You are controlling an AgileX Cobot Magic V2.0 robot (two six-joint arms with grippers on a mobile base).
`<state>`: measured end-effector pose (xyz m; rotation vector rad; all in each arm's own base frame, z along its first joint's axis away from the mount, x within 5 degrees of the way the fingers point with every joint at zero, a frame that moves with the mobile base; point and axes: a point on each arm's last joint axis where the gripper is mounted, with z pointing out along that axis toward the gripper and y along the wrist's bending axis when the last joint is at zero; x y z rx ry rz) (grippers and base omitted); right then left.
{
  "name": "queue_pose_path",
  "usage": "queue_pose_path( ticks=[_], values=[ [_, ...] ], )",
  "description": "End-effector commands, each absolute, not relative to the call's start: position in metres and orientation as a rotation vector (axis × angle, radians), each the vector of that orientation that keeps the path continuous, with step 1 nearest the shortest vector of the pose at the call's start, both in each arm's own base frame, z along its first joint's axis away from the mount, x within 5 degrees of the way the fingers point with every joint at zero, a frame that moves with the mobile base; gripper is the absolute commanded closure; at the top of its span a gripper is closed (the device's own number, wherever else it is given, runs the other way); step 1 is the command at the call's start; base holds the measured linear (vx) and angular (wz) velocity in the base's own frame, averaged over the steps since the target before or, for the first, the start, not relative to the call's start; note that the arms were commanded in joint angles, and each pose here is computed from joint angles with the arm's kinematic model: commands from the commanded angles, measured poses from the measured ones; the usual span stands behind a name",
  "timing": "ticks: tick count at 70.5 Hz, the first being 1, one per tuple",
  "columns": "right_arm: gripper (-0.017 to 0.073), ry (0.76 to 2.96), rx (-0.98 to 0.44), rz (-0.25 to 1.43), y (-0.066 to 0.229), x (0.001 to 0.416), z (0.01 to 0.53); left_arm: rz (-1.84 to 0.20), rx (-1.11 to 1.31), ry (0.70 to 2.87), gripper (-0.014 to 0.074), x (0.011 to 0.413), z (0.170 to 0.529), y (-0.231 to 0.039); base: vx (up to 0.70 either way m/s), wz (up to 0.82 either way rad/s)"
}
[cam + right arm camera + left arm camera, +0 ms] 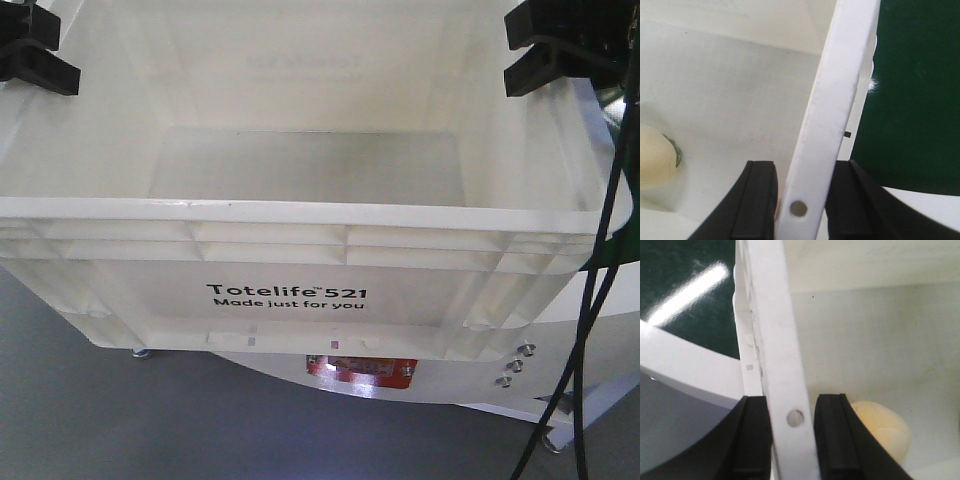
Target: Place moving items into box and shelve
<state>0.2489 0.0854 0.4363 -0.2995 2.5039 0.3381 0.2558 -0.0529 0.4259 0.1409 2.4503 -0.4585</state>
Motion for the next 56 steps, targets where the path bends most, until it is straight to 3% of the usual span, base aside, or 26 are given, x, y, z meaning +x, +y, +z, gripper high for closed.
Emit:
queue_pose_path(
  ticks=[1,56],
  values=[
    [0.0571,2.291,-0.324,0.459,0.0909,0.2391,0.4670,-0.650,0.115,2.221,0.0610,0.2461,0.4627,-0.0645,-0.13,0.35],
    [0.0571,2.291,-0.324,0.459,0.0909,0.2391,0.4670,-0.650,0.115,2.221,0.0610,0.2461,0.4627,-0.0645,-0.11,0.42]
  ],
)
